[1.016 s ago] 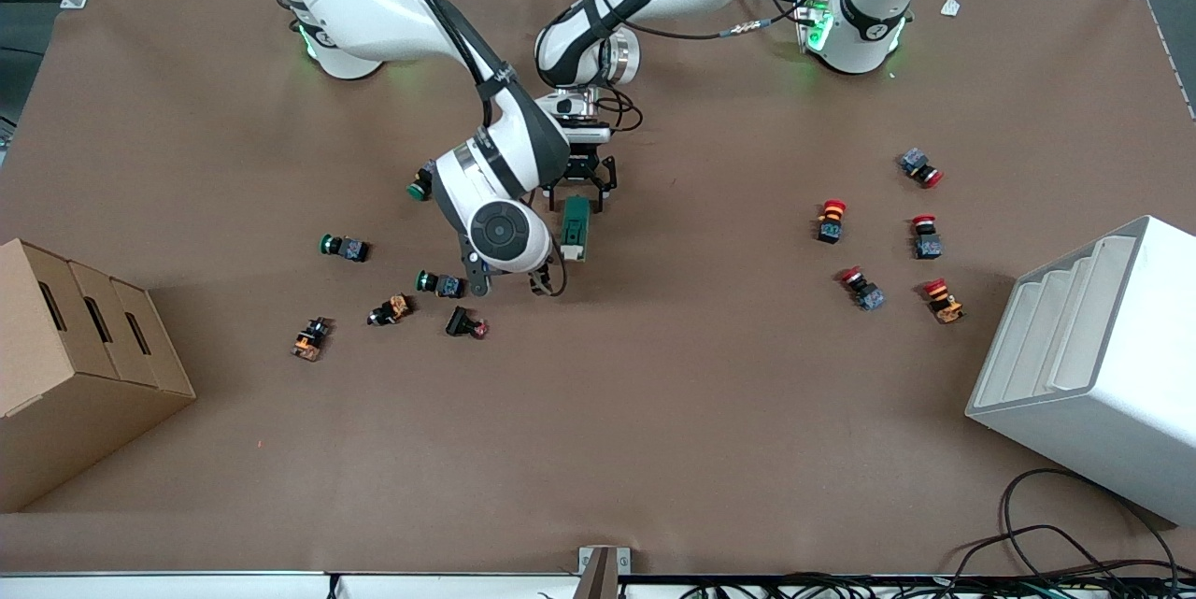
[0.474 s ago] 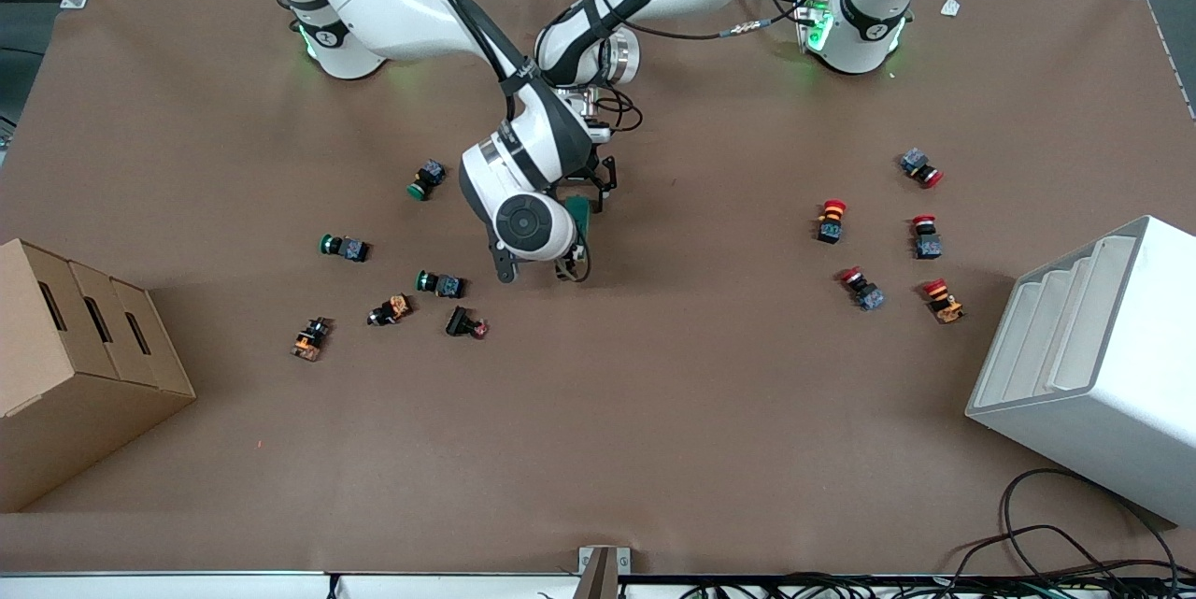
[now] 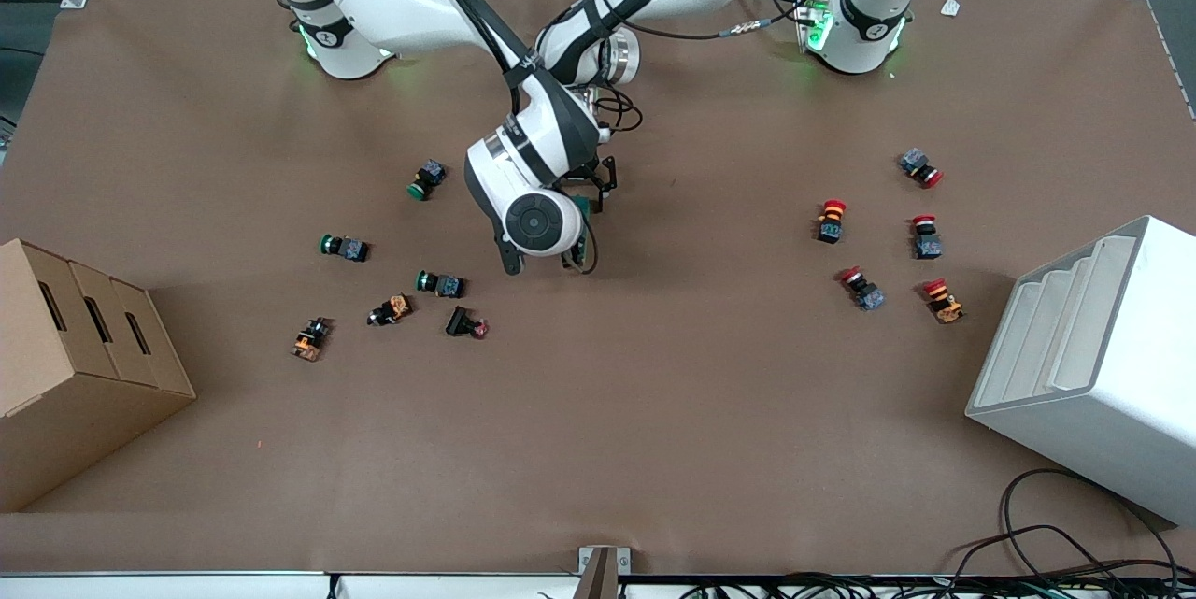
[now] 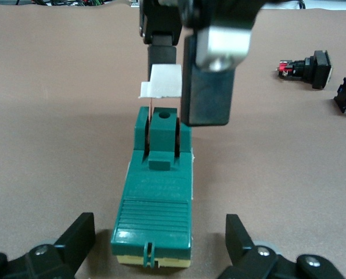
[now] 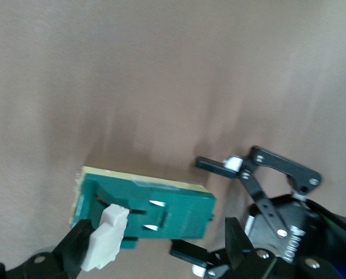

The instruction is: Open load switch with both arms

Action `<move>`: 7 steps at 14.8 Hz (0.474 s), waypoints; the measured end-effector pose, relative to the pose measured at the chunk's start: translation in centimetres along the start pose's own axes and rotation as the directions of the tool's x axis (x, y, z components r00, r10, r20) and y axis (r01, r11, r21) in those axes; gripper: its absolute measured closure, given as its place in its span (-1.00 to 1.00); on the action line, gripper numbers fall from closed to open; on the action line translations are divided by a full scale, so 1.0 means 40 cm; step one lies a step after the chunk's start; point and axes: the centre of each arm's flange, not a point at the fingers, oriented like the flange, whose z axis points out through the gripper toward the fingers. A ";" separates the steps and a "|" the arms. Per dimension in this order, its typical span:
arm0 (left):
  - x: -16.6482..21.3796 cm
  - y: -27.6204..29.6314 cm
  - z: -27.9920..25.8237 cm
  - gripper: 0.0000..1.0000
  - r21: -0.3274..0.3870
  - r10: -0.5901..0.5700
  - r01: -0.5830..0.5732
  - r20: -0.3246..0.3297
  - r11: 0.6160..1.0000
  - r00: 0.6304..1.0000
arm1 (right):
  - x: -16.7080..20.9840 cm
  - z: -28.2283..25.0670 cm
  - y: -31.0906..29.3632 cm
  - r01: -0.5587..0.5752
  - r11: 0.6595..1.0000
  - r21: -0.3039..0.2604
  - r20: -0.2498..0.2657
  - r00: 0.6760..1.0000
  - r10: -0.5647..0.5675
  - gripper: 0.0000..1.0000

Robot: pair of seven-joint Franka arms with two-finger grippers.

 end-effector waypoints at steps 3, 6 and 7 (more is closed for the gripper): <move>0.000 0.000 0.000 -0.97 0.000 0.000 0.000 0.000 1.000 1.000 | -0.007 -0.007 0.008 0.006 1.000 -0.022 -0.003 1.000 -0.006 -1.00; 0.000 0.000 0.000 -0.97 0.000 0.000 0.000 0.000 1.000 1.000 | -0.007 0.000 0.018 0.007 0.998 -0.055 -0.012 1.000 -0.008 -1.00; 0.000 0.000 0.000 -0.97 0.000 0.000 0.000 0.000 1.000 1.000 | -0.008 0.002 0.021 0.009 0.998 -0.066 -0.015 1.000 -0.010 -1.00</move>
